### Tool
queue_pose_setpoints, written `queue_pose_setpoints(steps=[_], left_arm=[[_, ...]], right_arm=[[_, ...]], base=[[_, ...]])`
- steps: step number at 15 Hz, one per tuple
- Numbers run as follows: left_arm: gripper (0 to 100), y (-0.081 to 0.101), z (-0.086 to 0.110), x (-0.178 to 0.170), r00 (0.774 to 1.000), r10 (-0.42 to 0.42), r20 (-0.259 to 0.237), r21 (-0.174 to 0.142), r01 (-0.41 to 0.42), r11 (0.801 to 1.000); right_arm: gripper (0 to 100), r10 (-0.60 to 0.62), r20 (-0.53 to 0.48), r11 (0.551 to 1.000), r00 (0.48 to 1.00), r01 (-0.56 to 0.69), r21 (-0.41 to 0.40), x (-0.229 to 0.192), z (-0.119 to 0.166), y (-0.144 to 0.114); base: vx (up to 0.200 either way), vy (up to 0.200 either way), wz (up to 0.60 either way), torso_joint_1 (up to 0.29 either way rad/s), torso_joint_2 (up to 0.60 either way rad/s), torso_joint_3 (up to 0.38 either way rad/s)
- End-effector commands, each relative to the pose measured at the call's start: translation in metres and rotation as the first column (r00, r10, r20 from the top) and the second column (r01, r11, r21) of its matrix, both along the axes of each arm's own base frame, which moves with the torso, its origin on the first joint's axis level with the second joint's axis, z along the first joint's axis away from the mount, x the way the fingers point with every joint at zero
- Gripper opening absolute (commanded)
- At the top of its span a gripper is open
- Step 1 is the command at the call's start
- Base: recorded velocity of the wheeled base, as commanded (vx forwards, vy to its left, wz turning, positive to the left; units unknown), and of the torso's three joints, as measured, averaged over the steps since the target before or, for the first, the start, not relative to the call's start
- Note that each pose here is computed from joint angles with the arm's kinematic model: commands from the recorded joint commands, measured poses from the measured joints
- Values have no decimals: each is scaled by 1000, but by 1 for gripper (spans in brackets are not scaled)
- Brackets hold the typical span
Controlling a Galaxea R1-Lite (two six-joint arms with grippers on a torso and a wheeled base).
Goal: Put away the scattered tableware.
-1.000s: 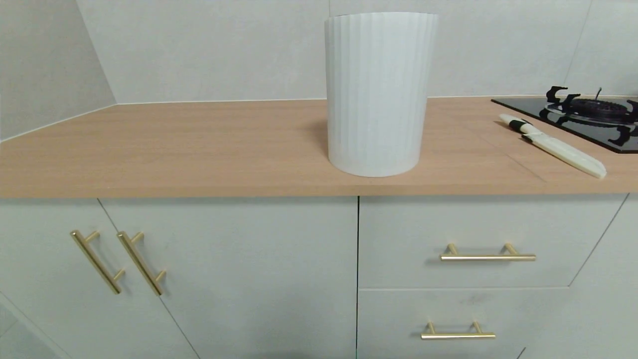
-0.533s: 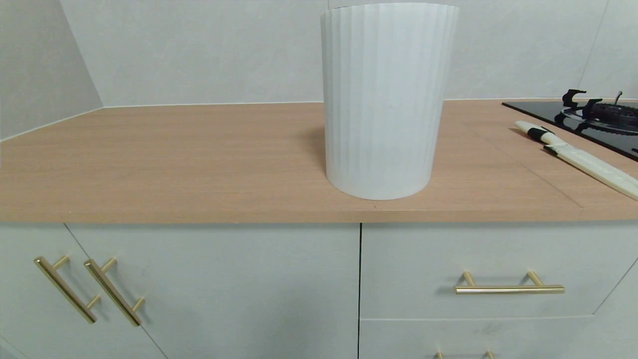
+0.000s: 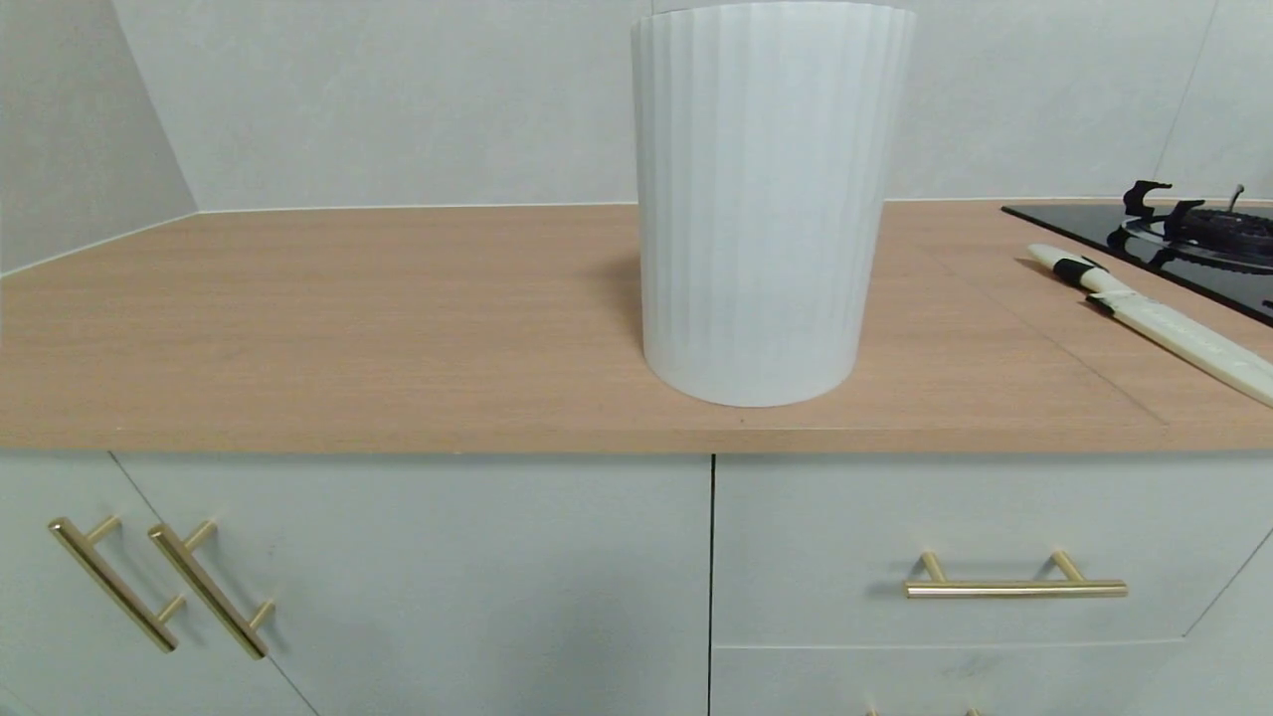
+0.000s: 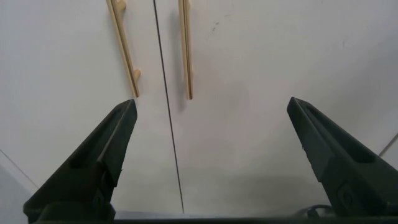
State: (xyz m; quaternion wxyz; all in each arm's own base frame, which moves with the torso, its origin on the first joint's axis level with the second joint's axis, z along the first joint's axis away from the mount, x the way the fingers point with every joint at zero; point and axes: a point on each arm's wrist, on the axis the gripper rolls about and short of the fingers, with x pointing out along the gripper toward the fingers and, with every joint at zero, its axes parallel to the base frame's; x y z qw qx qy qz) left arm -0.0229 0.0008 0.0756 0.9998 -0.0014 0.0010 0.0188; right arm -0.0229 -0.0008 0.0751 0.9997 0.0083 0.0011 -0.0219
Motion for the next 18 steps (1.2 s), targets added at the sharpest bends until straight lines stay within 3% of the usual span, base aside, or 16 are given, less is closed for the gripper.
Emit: queue_pose_setpoints(steps=[1, 18], left_arm=[[100, 0, 0, 0, 1000, 1, -1, 0, -1, 1000], [100, 0, 0, 0, 1000, 1, -1, -2, -1, 1000]], right_arm=[[100, 1, -1, 1000, 1000, -1, 0, 0, 0, 0], [100, 1, -1, 1000, 1000, -1, -1, 0, 0, 0]], base=[[0, -200, 0, 2, 2, 2], [0, -12, 0, 0, 0, 1]])
